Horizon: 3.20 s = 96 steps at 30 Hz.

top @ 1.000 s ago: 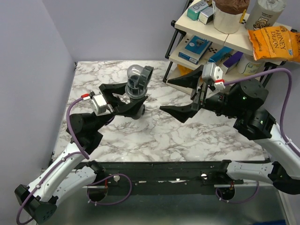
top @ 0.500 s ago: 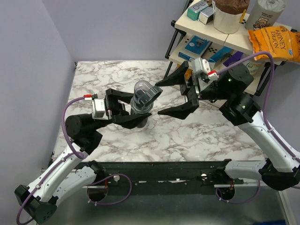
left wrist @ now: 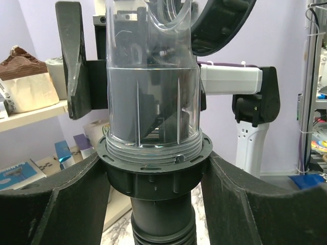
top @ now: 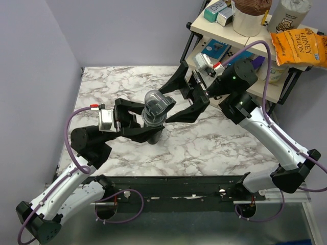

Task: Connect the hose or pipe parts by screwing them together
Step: Install the adaptor on the pipeline.

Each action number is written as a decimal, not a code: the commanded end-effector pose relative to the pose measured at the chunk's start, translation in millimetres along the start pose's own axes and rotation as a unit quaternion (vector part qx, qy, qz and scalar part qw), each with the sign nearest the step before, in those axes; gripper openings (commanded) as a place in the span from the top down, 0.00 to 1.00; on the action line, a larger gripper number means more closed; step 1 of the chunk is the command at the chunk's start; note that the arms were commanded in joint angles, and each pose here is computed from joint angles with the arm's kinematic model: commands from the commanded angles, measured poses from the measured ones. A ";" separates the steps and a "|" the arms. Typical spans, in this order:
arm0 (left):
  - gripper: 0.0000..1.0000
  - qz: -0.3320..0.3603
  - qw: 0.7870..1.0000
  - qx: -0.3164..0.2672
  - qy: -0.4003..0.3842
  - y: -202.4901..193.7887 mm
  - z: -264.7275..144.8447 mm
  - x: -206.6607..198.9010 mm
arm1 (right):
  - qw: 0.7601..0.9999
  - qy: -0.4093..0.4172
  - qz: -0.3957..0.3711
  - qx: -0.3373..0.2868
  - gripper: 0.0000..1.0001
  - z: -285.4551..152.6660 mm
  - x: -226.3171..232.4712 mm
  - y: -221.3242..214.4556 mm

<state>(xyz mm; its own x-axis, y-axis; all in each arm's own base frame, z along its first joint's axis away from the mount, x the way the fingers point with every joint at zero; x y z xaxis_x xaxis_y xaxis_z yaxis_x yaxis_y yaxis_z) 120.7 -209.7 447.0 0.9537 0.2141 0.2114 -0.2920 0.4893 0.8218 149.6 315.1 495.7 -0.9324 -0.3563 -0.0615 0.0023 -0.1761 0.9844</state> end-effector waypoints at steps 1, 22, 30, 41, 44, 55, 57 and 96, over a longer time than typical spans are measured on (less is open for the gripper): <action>1.00 0.009 0.999 -0.025 -0.024 8.6 2.1 -8.6 | 0.998 0.045 -0.030 -0.013 0.06 0.1 16.4 22.8; 1.00 0.008 0.999 -0.032 -0.035 -0.4 12.4 -8.4 | 0.996 0.094 -0.004 -0.007 0.44 5.9 8.3 10.9; 1.00 0.046 0.997 -0.043 0.038 8.9 12.0 12.1 | 1.000 0.029 0.005 0.005 0.90 1.1 0.1 -6.8; 1.00 0.106 0.973 -0.044 0.201 22.1 1.7 59.5 | 0.970 -0.233 0.056 0.039 0.99 -36.5 -24.8 -61.4; 1.00 0.131 0.959 -0.040 0.250 24.3 -5.4 73.6 | 0.946 -0.315 0.059 0.042 0.99 -43.3 -32.0 -78.0; 1.00 0.172 0.926 -0.001 0.337 16.0 -22.7 99.4 | 0.787 -0.611 0.011 0.082 0.99 -43.3 -61.1 -122.0; 1.00 0.171 0.924 0.000 0.343 14.8 -23.7 101.1 | 0.730 -0.680 0.011 0.067 0.99 -48.9 -60.6 -119.3; 1.00 0.111 0.961 -0.001 0.254 -1.0 -26.2 72.7 | 0.969 -0.248 -0.008 0.016 0.00 -10.9 27.2 0.2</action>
<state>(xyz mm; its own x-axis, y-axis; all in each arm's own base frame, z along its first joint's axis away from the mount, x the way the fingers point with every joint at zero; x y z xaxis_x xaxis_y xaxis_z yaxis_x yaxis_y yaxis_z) 225.1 -155.1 427.8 0.4966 0.8650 0.0720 -0.5044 0.2200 0.8350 165.5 297.2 494.8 -0.8522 0.4828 0.2017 0.1110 -0.2099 0.9714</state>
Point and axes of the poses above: each gripper's point midway between its finger pads, its own z axis out along the fingers, its own x axis along the line the jaws close on, y = z × x, the point moved 4 cm from there along -z, back along the fingers, and after that the axes turned 5 degrees about z, right-handed, at the moved point
